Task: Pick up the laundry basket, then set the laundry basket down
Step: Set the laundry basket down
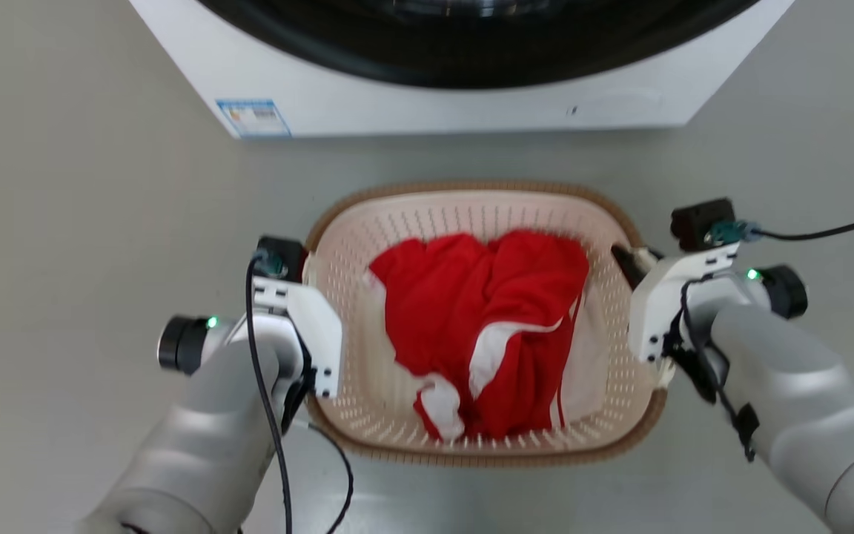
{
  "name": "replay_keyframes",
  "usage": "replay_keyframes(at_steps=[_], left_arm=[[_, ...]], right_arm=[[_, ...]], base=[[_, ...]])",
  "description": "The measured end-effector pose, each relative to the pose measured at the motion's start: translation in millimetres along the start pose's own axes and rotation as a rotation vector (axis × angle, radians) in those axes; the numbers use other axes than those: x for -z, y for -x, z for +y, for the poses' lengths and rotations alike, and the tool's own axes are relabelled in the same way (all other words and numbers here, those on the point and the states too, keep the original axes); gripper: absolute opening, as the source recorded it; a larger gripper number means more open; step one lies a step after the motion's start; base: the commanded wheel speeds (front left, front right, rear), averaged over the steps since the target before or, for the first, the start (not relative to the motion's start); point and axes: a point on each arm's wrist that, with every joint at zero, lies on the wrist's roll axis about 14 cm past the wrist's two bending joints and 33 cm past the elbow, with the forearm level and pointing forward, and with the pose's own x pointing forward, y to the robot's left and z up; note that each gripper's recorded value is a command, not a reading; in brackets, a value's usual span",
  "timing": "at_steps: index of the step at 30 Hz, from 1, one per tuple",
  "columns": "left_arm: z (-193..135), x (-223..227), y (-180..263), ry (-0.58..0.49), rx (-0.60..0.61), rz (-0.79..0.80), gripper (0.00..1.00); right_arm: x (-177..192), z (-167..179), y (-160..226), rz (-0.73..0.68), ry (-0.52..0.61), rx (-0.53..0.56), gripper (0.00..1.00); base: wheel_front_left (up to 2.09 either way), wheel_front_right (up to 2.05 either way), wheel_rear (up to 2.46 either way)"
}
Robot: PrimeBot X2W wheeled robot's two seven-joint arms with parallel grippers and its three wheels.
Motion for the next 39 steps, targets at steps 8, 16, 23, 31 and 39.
replay_keyframes(at_steps=[8,16,23,31,39], left_arm=[[5.8,-9.8,-36.7,0.006,-0.008,-0.027,0.0],[11.9,-14.0,-76.5,0.009,-0.01,-0.037,0.0],[14.2,-11.9,-109.0,0.025,-0.015,-0.056,0.0],[15.2,-7.4,-132.0,0.033,-0.013,-0.058,0.0],[14.7,-7.8,-137.2,0.03,-0.009,-0.072,0.0]], right_arm=[[7.7,-23.8,-37.1,-0.009,0.015,0.011,0.0],[15.5,-43.3,-77.6,-0.004,0.019,0.009,0.0],[23.2,-60.0,-107.2,-0.005,0.033,0.012,0.0],[36.2,-68.5,-126.9,-0.002,0.028,0.011,0.0],[33.1,-73.0,-130.3,-0.024,0.01,0.017,0.0]], base=[[0.0,0.0,0.0],[0.0,0.0,0.0],[0.0,0.0,0.0],[0.0,0.0,0.0],[0.0,0.0,0.0]])
